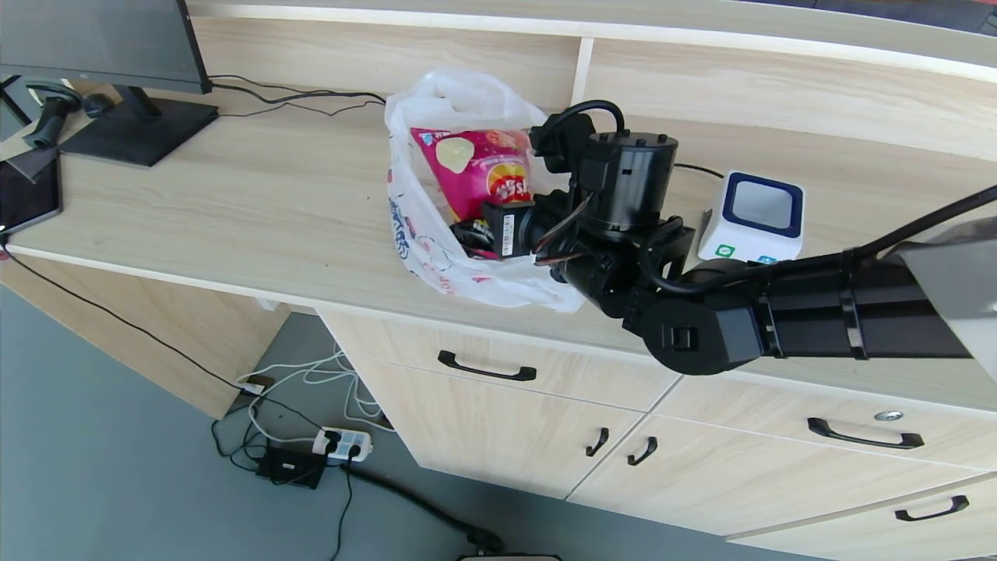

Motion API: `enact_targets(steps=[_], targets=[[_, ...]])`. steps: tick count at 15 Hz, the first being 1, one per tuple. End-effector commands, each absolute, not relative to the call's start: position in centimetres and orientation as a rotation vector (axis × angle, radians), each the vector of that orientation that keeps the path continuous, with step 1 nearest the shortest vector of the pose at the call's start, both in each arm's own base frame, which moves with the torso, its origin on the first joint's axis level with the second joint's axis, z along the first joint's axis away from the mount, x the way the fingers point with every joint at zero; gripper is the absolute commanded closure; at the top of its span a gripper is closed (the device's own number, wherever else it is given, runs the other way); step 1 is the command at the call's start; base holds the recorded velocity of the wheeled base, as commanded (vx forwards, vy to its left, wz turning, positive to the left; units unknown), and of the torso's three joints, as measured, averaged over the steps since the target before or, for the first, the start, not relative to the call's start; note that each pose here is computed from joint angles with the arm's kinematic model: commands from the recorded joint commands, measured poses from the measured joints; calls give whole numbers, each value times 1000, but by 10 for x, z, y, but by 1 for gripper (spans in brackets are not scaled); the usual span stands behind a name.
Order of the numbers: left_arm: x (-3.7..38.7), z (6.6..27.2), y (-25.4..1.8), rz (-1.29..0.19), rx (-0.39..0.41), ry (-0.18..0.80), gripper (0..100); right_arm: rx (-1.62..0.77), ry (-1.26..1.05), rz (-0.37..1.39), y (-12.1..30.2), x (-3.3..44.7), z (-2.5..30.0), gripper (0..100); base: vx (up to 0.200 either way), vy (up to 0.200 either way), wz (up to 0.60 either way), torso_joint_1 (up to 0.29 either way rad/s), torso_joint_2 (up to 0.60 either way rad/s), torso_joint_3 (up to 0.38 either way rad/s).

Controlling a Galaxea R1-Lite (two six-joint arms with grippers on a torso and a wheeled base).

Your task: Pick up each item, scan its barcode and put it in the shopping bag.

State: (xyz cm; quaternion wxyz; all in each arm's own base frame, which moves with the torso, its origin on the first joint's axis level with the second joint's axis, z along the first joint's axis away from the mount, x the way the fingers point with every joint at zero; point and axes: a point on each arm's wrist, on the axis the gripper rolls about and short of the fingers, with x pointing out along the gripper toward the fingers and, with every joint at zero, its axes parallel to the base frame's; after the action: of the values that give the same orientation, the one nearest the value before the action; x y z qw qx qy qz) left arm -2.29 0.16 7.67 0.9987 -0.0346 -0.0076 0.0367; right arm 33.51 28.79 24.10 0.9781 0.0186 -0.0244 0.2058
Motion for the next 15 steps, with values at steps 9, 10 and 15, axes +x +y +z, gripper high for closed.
enact_targets(steps=[9, 10, 15], targets=[[-23, 77, 2, 75, -68, -13, 0, 86, -178, 383, 226, 250, 305, 0, 0, 0, 0, 0, 0, 0], [-23, 77, 2, 72, -68, -13, 0, 64, -175, 382, 211, 234, 305, 0, 0, 0, 0, 0, 0, 0], [-23, 76, 2, 75, -65, -12, 0, -26, -82, 381, 132, 145, 258, 0, 0, 0, 0, 0, 0, 0]])
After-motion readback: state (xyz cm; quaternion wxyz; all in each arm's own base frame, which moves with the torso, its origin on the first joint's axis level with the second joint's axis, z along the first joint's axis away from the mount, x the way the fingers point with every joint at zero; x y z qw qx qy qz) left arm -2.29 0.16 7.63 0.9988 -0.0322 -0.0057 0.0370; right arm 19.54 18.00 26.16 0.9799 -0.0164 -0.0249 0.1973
